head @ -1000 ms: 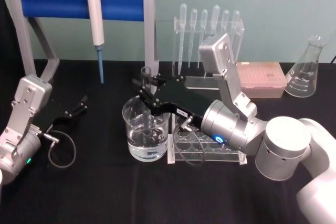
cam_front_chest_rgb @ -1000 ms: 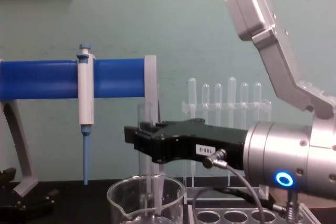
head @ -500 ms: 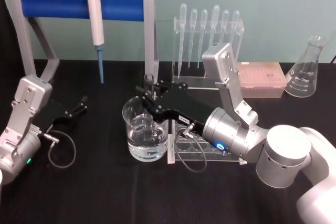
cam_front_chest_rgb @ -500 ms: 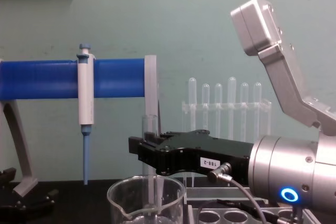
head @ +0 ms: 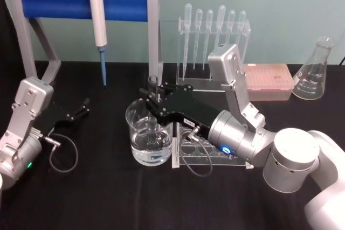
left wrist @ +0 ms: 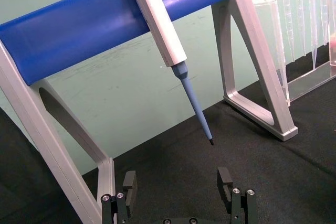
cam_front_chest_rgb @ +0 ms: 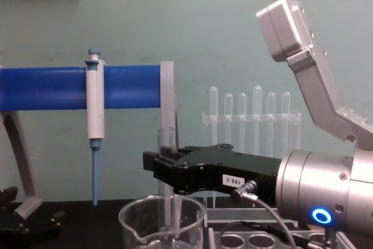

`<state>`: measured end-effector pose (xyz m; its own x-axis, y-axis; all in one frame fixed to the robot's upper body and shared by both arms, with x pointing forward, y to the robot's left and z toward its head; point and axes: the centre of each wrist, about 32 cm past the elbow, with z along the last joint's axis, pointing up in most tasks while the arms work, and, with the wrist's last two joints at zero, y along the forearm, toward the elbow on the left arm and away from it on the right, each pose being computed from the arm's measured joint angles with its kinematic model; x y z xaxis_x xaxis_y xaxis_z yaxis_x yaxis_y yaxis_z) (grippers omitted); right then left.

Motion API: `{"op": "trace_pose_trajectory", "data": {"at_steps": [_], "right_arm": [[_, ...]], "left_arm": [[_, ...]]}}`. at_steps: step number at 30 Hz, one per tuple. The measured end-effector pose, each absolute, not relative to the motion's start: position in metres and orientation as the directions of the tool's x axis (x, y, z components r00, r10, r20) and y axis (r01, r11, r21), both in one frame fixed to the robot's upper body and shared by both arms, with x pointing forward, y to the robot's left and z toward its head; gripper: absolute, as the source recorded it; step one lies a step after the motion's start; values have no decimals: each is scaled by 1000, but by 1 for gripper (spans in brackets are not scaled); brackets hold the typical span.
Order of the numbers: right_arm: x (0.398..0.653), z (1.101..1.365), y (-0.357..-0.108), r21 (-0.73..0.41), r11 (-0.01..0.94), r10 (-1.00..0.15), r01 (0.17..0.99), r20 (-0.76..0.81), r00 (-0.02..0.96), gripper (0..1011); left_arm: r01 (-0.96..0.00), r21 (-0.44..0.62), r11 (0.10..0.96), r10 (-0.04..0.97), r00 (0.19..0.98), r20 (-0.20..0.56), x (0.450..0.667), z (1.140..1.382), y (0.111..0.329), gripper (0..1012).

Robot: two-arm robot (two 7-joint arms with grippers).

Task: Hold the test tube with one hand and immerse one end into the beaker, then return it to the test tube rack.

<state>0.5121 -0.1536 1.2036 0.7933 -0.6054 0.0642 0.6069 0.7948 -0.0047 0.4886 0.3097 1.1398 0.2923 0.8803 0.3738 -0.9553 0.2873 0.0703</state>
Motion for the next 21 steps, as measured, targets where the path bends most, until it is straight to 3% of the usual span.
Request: {"op": "trace_pose_trajectory", "data": {"at_steps": [21], "right_arm": [[512,1204,-153,-5,795,-605,606,65,794,225]], "left_arm": [[-955,70,287,880,292,374,489,1140,310,1000]]}}
